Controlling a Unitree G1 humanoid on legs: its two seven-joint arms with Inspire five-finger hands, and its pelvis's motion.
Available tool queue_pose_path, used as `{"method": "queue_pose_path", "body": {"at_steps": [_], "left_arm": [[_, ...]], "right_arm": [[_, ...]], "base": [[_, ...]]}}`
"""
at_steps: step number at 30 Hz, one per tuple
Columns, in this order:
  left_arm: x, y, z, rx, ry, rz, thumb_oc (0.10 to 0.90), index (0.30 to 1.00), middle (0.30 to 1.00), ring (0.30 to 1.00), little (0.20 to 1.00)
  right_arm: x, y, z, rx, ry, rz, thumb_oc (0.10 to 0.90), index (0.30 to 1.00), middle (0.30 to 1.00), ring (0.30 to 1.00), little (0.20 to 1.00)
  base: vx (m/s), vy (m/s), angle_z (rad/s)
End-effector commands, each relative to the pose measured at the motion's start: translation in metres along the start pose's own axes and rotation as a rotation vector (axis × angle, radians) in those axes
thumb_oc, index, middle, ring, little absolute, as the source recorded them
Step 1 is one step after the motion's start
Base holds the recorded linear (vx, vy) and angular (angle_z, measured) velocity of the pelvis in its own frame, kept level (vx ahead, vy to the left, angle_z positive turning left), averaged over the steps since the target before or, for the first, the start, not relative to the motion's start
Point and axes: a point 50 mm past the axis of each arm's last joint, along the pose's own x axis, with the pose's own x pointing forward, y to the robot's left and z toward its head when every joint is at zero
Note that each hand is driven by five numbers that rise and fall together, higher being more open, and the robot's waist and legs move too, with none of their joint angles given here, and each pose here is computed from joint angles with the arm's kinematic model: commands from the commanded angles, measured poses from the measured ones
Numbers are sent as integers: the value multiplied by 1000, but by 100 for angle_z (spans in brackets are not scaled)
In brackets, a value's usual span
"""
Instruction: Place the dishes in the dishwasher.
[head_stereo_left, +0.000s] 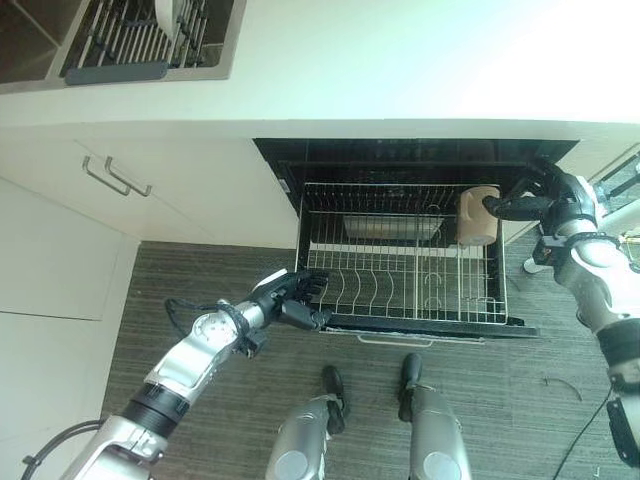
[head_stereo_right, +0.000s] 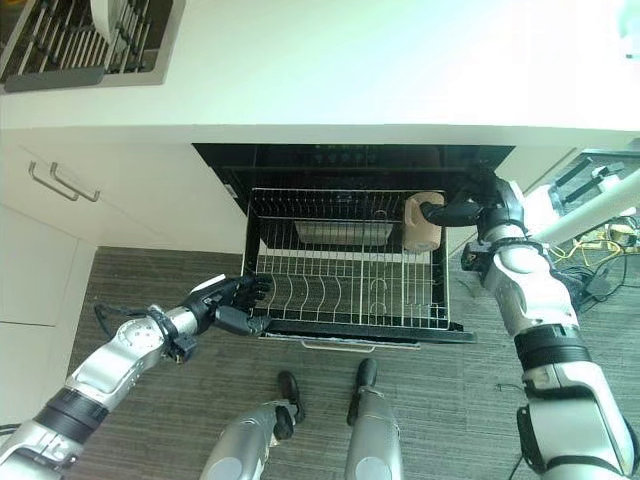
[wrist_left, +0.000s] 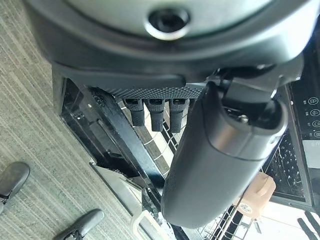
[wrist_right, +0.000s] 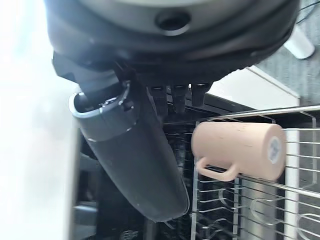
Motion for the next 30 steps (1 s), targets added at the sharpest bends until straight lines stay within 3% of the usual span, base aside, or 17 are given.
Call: {"method": "queue_pose_path", "body": {"at_steps": [1, 8, 17, 28, 29, 30], "left_arm": [[-14, -9, -7, -73, -85, 50, 800, 900, 900, 900, 900], [-35, 1, 14, -261, -406, 310, 800, 900, 900, 900, 900], [-68, 16, 33, -363, -712, 518, 800, 900, 900, 900, 900], [-92, 25, 35, -345, -806, 607, 800, 900, 900, 900, 900], [-98, 28, 39, -296, -853, 579, 800, 900, 900, 900, 900], [-99, 27, 37, -296, -848, 577, 800, 900, 900, 900, 900]], "right_arm": [[-11, -9, 21, 46, -190, -81, 800, 900, 900, 900, 900], [-67, 10, -15, 165, -266, -39, 800, 900, 900, 900, 900], [-96, 20, -15, 203, -381, 46, 800, 900, 900, 900, 900], [-111, 18, -20, 193, -390, 97, 800, 900, 900, 900, 900], [-118, 34, -14, 218, -483, 258, 800, 900, 900, 900, 900], [-118, 34, -14, 230, -481, 262, 800, 900, 900, 900, 900]], "base": [[36, -36, -4], [53, -57, -7], [6, -12, -2], [27, 3, 0], [68, -54, -4], [96, -90, -1]]}}
